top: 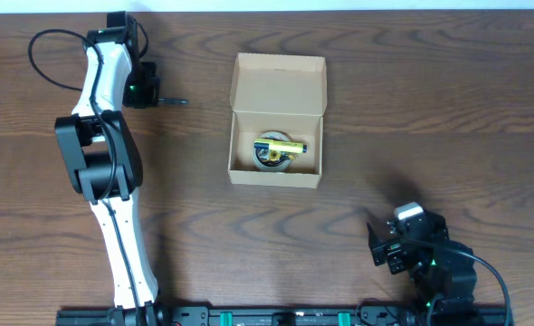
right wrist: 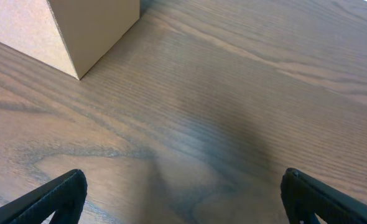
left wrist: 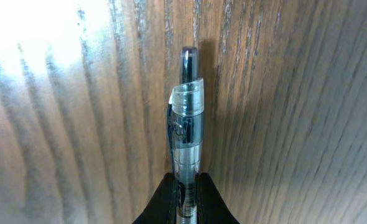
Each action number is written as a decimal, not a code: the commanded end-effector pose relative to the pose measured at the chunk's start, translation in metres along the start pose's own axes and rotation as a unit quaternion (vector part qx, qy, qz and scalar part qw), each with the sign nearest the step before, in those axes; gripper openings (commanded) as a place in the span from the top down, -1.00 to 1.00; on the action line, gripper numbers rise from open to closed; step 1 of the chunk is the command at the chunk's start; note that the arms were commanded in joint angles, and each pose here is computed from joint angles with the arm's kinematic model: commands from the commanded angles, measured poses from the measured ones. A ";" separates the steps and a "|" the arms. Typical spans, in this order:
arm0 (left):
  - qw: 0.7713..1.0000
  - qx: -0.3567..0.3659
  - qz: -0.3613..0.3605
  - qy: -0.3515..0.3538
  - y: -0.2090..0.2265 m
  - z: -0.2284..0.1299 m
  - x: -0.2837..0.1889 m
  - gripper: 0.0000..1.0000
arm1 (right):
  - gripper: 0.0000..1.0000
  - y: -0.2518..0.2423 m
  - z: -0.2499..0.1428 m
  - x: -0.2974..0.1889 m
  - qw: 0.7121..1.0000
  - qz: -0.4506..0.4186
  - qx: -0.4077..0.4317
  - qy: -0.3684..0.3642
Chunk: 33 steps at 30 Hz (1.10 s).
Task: Pack container
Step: 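Carry the clear pen into the box and release it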
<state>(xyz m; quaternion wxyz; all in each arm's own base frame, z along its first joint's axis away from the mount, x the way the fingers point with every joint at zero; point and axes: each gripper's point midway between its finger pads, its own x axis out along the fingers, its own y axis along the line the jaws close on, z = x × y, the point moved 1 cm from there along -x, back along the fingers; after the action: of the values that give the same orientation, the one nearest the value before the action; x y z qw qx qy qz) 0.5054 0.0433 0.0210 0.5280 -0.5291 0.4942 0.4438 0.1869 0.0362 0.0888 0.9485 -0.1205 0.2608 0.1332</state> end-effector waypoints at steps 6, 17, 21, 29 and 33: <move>0.992 0.054 -0.090 -0.064 -0.003 -0.020 -0.138 0.89 | -0.99 -0.001 -0.001 0.000 1.000 -0.003 0.007 0.000; 0.965 0.212 -0.134 -0.072 0.049 -0.145 -0.240 0.88 | -0.99 -0.001 -0.001 0.000 1.000 -0.003 0.007 0.000; 0.956 0.255 -0.133 -0.059 0.059 -0.187 -0.239 0.88 | -0.99 -0.001 -0.001 0.000 1.000 -0.003 0.007 0.000; 0.957 0.263 -0.108 -0.053 0.086 -0.237 -0.219 0.88 | -0.99 -0.001 -0.001 0.000 1.000 -0.003 0.007 0.000; 0.958 0.267 -0.090 -0.049 0.098 -0.251 -0.200 0.88 | -0.99 -0.001 -0.001 0.000 1.000 -0.003 0.007 0.000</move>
<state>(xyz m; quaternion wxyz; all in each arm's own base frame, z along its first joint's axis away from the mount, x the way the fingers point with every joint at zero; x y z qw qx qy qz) 0.3769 -0.1923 0.2227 0.7118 -0.3843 0.5292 0.2562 0.1869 0.0362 0.0888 0.9485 -0.1205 0.2608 0.1332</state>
